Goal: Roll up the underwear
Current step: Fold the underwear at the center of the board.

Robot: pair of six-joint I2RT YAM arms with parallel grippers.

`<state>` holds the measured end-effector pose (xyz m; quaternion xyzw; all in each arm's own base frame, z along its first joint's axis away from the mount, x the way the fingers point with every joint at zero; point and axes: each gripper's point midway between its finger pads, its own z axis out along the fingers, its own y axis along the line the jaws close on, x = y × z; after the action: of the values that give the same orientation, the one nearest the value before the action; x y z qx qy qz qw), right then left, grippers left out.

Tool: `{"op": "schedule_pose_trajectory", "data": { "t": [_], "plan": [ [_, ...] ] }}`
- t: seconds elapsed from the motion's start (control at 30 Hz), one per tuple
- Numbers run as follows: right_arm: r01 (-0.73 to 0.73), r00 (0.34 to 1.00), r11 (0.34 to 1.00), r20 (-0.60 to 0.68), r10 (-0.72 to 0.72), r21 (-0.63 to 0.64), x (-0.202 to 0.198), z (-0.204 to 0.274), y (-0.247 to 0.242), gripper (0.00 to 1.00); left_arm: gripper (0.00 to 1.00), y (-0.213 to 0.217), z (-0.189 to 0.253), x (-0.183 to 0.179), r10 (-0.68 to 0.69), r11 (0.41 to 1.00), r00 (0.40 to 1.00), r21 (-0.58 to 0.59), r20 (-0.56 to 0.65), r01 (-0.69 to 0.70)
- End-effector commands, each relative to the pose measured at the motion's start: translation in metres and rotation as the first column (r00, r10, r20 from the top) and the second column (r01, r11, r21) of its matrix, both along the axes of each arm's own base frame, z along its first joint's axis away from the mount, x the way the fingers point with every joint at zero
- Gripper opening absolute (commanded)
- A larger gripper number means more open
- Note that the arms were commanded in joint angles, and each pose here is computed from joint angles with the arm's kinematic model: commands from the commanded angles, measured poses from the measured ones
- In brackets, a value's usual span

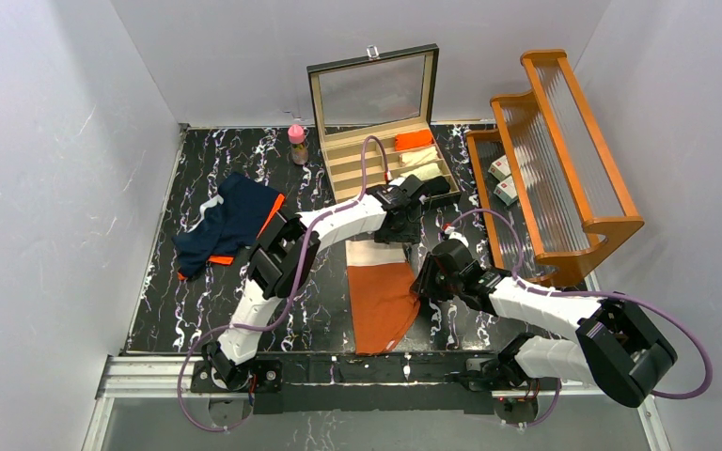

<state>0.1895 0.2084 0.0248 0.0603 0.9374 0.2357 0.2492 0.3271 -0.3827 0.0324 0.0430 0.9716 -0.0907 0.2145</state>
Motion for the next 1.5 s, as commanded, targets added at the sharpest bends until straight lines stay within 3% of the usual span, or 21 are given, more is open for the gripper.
{"op": "schedule_pose_trajectory", "data": {
  "t": [0.0, 0.9, 1.23, 1.47],
  "plan": [
    [-0.019, 0.999, 0.999, -0.029, 0.018, -0.034, -0.007, -0.009, -0.006, 0.38, 0.58, 0.007, -0.002, -0.003, -0.023, 0.998, 1.0, 0.061, -0.003, 0.023],
    [0.014, 1.0, 0.999, -0.009, -0.014, -0.053, -0.003, -0.003, -0.013, 0.37, 0.51, 0.006, -0.01, -0.002, -0.033, 0.996, 0.999, 0.085, -0.014, 0.034],
    [0.011, 1.0, 0.998, -0.007, -0.011, -0.056, -0.002, -0.004, -0.013, 0.34, 0.55, -0.01, 0.03, 0.017, -0.04, 0.999, 0.996, 0.029, 0.078, 0.037],
    [0.01, 1.0, 0.998, -0.012, -0.011, -0.057, -0.001, -0.005, -0.012, 0.33, 0.51, -0.006, 0.002, 0.008, -0.061, 0.996, 0.998, 0.069, 0.015, 0.06]
  ]
}}
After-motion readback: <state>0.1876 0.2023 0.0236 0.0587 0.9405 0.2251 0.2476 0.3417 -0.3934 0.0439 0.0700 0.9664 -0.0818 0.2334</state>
